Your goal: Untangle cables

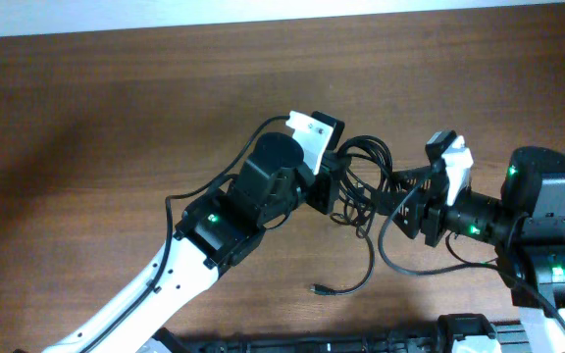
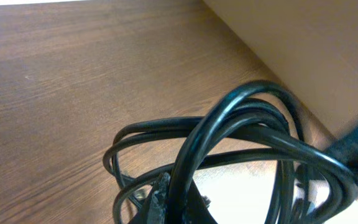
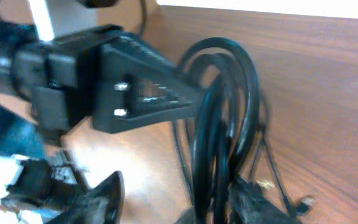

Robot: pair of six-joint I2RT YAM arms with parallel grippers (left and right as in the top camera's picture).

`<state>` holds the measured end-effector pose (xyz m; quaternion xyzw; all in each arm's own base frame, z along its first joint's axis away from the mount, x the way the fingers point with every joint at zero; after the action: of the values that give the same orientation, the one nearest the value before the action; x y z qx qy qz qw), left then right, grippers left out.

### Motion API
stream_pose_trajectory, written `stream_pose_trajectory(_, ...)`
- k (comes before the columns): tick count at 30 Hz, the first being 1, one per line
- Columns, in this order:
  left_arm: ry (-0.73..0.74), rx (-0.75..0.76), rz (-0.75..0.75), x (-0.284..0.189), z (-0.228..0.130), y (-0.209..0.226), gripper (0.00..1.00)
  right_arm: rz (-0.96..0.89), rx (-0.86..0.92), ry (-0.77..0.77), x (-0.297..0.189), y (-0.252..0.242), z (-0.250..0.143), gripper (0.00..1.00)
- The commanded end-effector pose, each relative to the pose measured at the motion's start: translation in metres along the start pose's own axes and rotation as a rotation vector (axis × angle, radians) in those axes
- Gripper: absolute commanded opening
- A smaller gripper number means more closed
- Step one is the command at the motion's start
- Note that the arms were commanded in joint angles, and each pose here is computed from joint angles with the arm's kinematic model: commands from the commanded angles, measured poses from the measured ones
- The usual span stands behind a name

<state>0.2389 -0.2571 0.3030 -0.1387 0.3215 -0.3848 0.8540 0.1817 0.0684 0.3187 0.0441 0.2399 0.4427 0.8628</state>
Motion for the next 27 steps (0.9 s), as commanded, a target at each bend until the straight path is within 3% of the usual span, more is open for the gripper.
stream_pose_trajectory(1, -0.02, -0.006, -0.011, 0.0, 0.005, -0.004, 0.0, 0.109, -0.077, -0.042, -0.003, 0.013, 0.007, 0.45)
stream_pose_trajectory(15, -0.094, -0.053, 0.126, -0.001, 0.012, 0.009, 0.0, 0.115, -0.084, -0.034, -0.003, 0.013, 0.004, 0.44)
stream_pose_trajectory(27, 0.013, -0.026, -0.088, 0.003, -0.007, -0.031, 0.0, 0.12, -0.053, -0.02, 0.005, 0.003, 0.005, 0.45)
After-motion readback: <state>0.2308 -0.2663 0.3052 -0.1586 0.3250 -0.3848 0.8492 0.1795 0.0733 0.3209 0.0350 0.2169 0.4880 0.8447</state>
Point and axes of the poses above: each gripper's point midway between its finger pads, its own x axis out along the fingers, its own y axis along the line the jaws close on, z = x × y, the point moved 8 cm from there along -x, back along the fingers, and after that the axes turned 7 degrees about -x, right-handed, at the moved point
